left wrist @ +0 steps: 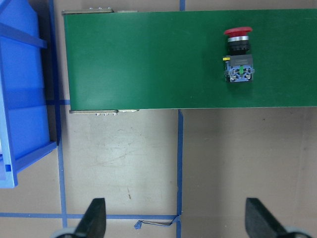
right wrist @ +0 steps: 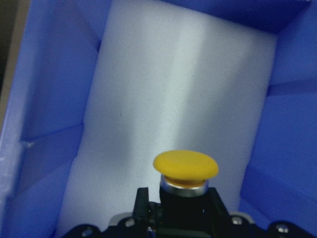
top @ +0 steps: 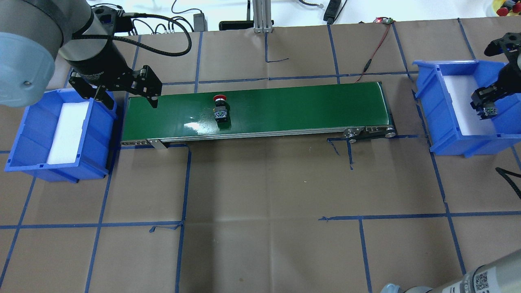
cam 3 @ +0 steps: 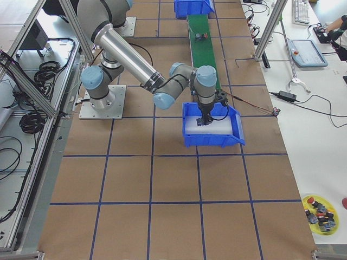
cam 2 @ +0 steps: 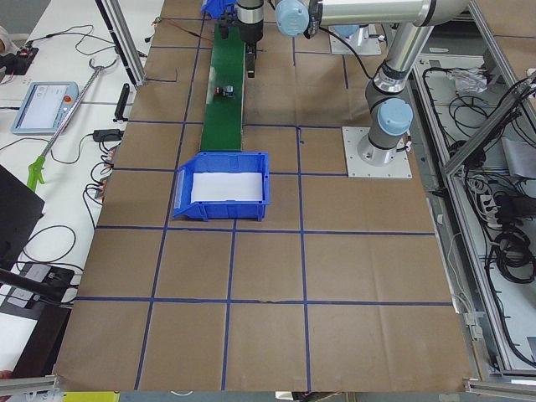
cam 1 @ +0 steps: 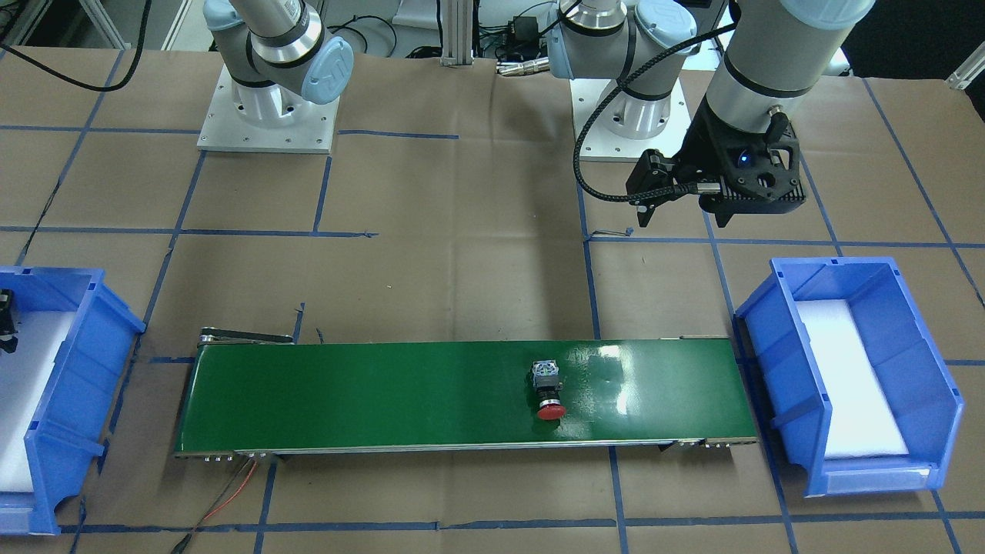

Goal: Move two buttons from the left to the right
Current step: 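Lower the yellow button into the bin and open the right gripper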

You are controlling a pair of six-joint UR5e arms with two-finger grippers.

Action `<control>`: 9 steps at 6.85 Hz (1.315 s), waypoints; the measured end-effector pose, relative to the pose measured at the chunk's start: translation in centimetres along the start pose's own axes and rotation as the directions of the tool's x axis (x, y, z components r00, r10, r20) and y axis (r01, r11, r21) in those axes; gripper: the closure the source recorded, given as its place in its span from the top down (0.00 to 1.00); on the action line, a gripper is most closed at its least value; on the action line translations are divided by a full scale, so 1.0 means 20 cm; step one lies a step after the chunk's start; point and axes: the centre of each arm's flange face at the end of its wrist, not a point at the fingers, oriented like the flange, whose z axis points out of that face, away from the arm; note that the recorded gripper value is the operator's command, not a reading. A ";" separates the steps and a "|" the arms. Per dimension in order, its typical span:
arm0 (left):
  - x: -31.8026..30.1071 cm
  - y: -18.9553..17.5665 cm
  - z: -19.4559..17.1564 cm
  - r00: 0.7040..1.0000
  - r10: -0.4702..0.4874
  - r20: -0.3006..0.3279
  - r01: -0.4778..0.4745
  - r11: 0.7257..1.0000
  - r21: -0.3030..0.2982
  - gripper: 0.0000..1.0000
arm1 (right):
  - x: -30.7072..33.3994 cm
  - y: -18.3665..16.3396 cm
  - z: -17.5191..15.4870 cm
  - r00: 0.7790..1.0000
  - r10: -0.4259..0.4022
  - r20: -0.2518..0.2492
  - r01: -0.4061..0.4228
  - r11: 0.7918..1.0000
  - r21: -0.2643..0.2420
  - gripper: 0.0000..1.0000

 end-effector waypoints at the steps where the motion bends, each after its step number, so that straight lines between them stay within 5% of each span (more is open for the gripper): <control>1: 0.00 0.00 0.00 1.000 0.000 0.000 0.000 1.000 -0.001 1.00 | -0.01 0.01 0.10 1.000 -0.012 0.014 0.012 1.000 -0.011 0.03; 3: 0.00 -0.01 0.00 1.000 0.000 0.000 0.000 1.000 0.000 1.00 | -0.02 0.03 0.22 0.999 -0.018 0.043 0.020 0.999 -0.036 0.10; 4: 0.00 -0.02 0.00 1.000 0.000 -0.001 0.000 1.000 0.000 1.00 | -0.03 0.04 0.25 0.999 -0.017 0.050 0.019 0.999 -0.045 0.64; 5: 0.00 -0.02 0.01 1.000 0.000 0.000 0.000 1.000 -0.001 1.00 | -0.03 0.04 0.25 0.999 -0.016 0.051 0.018 0.999 -0.048 0.92; 9: 0.00 -0.02 0.00 1.000 0.000 0.000 0.000 1.000 0.000 1.00 | -0.02 0.02 0.15 1.000 0.007 0.030 -0.006 1.000 -0.028 0.92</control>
